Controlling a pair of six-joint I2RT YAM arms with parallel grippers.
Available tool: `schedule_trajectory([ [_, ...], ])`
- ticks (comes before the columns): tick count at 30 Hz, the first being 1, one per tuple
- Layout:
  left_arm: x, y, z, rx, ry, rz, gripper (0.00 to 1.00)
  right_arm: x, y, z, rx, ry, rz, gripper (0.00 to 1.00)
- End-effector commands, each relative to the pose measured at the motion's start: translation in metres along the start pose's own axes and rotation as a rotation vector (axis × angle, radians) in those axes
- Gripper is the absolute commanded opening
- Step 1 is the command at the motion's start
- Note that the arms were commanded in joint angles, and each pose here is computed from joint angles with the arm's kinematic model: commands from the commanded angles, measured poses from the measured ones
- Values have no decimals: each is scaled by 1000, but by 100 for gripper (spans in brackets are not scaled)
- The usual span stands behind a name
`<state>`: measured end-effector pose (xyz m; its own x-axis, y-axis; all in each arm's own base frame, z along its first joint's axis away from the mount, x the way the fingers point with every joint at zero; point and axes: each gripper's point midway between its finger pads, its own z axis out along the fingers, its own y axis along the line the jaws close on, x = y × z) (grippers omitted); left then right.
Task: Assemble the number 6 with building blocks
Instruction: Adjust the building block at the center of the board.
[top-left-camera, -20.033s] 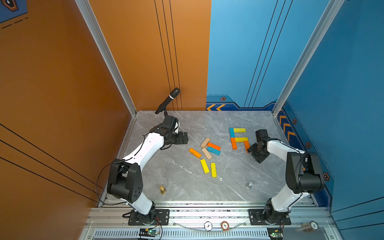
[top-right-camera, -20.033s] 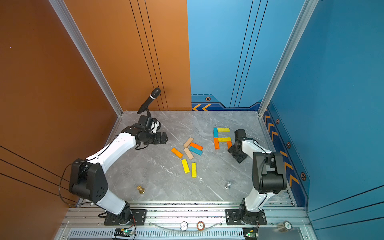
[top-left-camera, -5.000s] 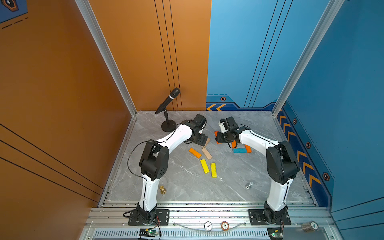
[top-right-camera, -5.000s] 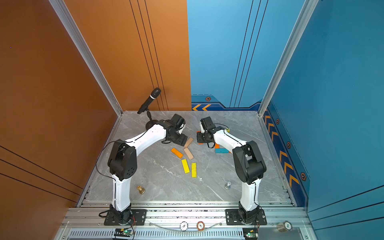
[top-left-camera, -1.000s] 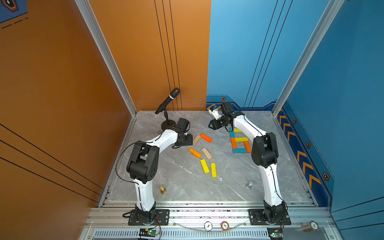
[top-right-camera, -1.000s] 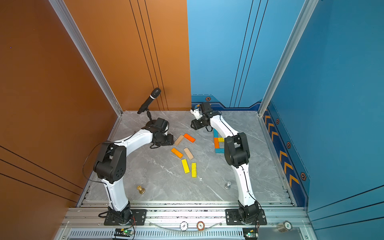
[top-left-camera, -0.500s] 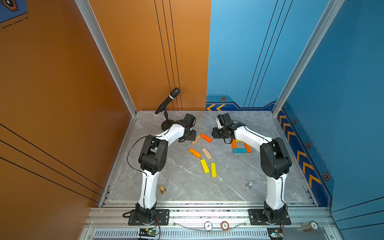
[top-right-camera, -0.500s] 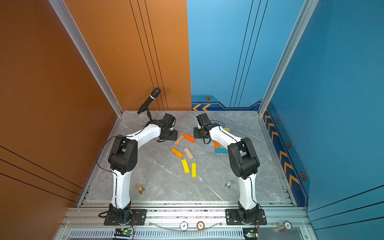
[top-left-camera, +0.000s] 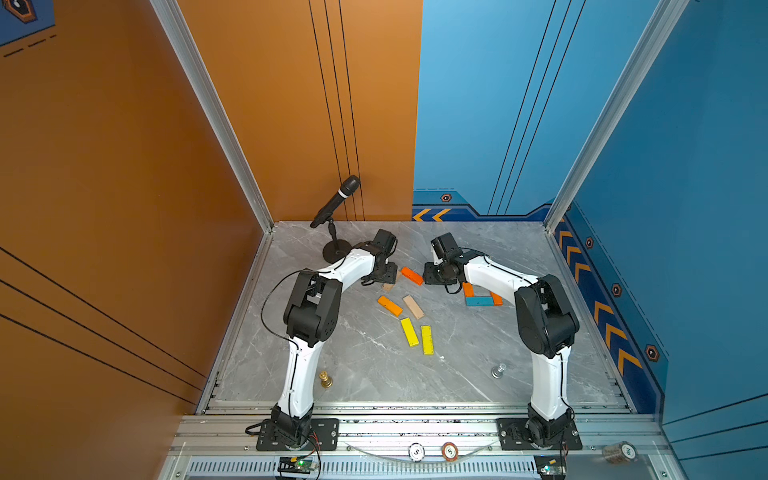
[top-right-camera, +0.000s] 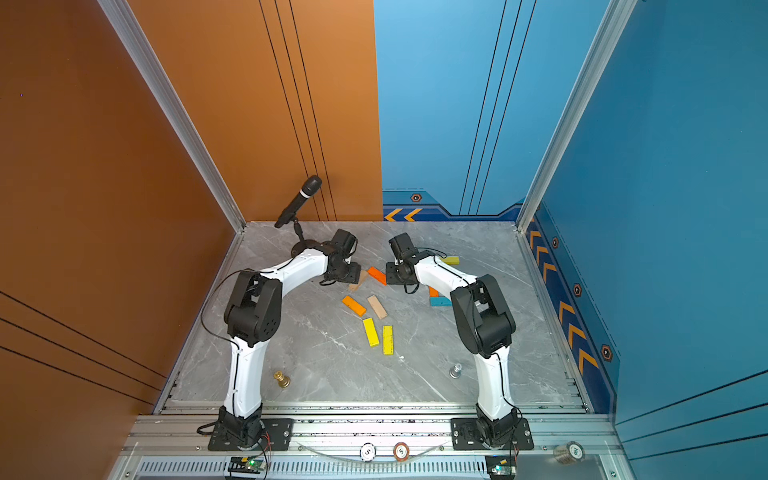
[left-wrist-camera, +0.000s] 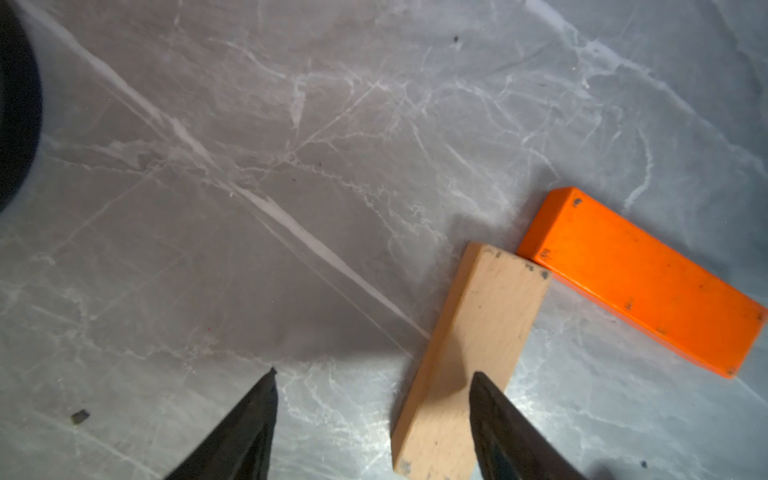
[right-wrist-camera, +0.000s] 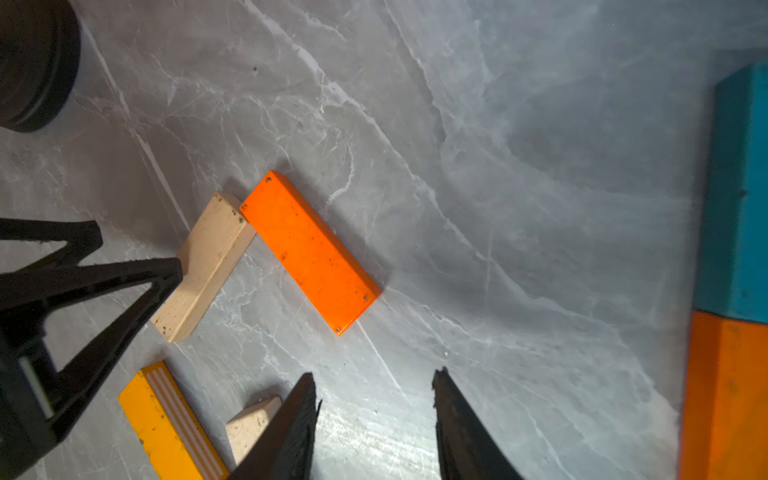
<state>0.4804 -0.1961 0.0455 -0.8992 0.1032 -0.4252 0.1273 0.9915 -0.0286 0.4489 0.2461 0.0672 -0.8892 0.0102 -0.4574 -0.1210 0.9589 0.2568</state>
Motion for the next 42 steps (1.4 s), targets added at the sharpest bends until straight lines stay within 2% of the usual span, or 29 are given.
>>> schedule_trajectory([
  [1,-1,1,-1,35,-4,-29,74,11,-1,11,34,54,-10,47],
  [12,-3,3,-9,139,-46,-121,77,5,8,13,31,29,-201,51],
  [19,3,7,-11,172,-46,-159,77,-6,21,13,-15,4,-422,52],
  [23,4,7,-13,188,-47,-196,77,-9,26,21,-65,27,-490,52],
  [36,7,4,-3,167,-11,-179,78,-10,31,44,-106,127,-706,52],
  [42,7,1,6,147,7,-163,78,-5,31,56,-125,150,-757,50],
])
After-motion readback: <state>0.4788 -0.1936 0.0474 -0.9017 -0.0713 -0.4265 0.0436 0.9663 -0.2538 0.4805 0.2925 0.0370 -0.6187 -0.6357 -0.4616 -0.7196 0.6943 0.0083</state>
